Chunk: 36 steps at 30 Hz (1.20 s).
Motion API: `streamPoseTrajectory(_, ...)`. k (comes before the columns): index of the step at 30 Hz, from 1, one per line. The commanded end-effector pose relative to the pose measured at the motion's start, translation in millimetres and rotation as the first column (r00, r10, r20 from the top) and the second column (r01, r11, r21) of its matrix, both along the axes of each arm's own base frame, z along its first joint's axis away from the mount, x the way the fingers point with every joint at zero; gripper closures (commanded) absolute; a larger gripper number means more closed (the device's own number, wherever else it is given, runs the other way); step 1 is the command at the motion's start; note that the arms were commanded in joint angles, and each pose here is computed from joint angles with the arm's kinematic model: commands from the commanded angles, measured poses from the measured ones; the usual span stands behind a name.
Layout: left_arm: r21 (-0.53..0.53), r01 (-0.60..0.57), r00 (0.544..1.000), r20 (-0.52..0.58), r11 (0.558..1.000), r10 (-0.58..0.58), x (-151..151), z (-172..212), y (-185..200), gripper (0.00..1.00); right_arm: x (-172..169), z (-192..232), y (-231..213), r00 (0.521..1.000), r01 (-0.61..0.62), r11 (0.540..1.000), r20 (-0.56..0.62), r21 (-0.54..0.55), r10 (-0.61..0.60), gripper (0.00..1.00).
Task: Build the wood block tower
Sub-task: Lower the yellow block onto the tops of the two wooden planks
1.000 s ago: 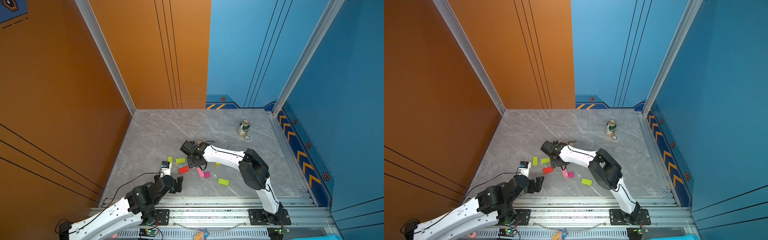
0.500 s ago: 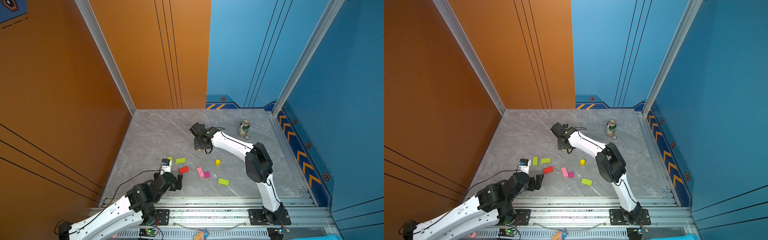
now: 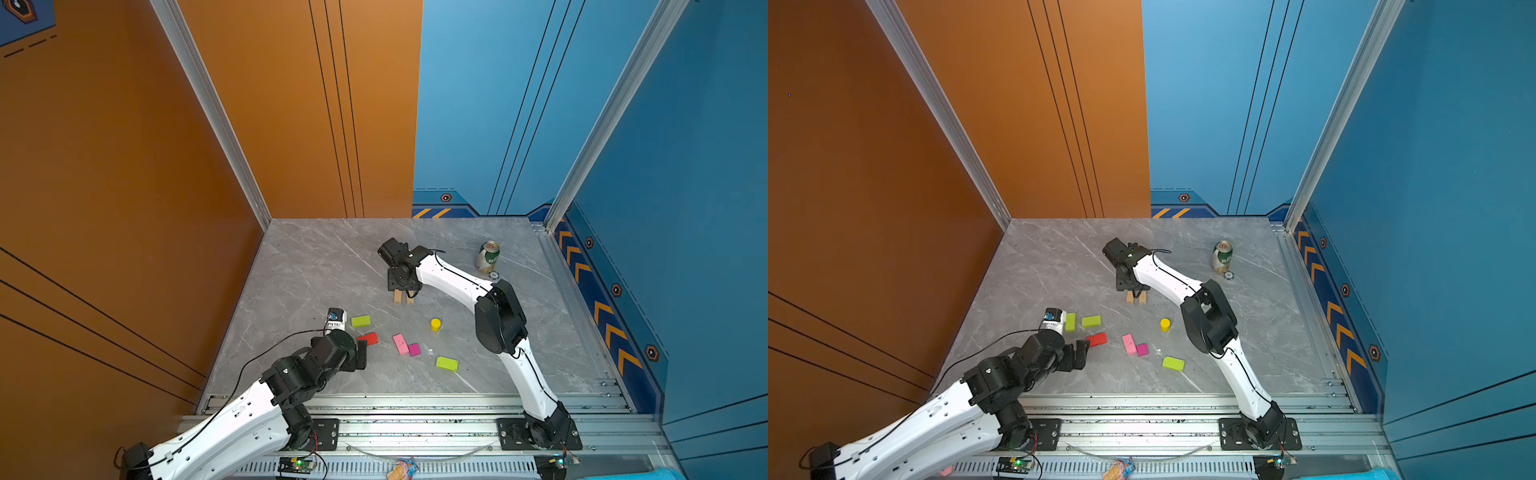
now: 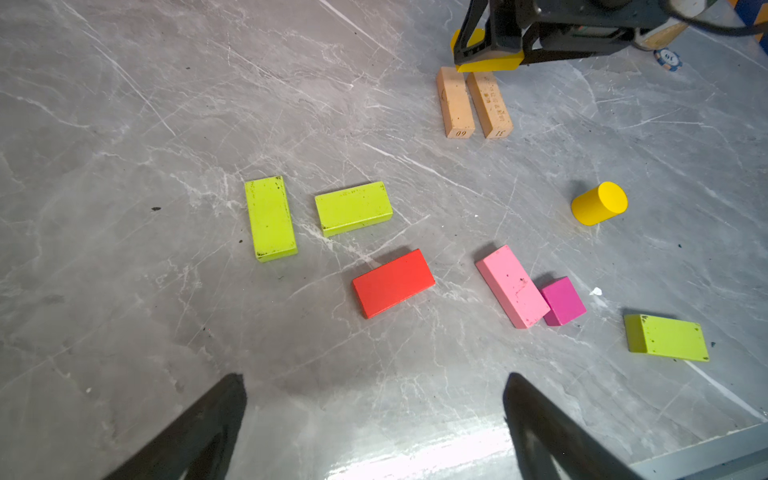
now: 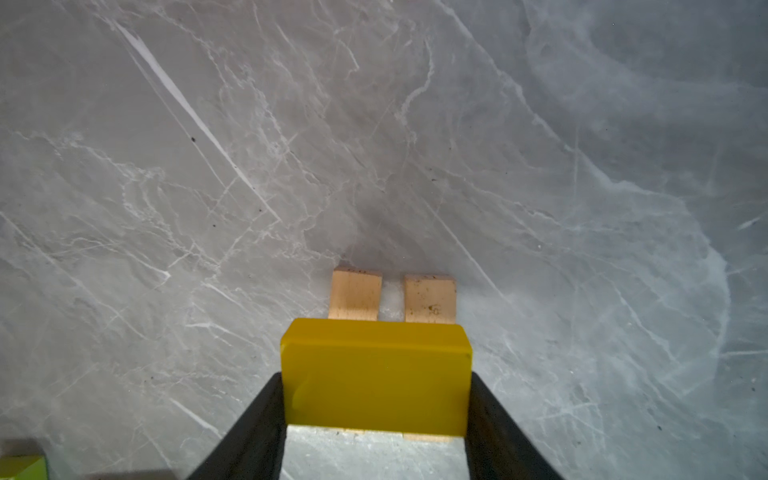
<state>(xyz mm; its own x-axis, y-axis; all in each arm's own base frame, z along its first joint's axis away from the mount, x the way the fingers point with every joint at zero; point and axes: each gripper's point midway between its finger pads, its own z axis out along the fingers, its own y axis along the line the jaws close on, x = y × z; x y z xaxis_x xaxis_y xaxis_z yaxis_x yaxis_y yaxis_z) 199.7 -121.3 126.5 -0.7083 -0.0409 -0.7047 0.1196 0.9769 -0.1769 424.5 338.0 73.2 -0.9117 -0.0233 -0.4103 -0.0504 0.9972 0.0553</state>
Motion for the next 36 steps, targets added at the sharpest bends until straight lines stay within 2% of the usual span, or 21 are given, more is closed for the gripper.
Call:
streamPoseTrajectory(1,-0.051,0.036,0.999,0.008,0.998,-0.036,5.2,9.5,-11.0,0.02,2.2,2.6,-5.8,0.999,0.031,1.0,-0.019,-0.003,-0.031,0.45)
streamPoseTrajectory(14,-0.075,0.025,1.0,-0.008,0.997,-0.026,9.9,5.4,-11.0,0.02,11.9,-16.5,-7.5,0.997,0.048,0.999,-0.054,-0.011,-0.048,0.44)
streamPoseTrajectory(36,-0.08,0.011,0.999,-0.031,0.997,-0.014,14.0,1.1,-10.2,0.02,9.4,-31.7,-9.6,0.995,0.051,0.998,-0.085,-0.023,-0.053,0.44)
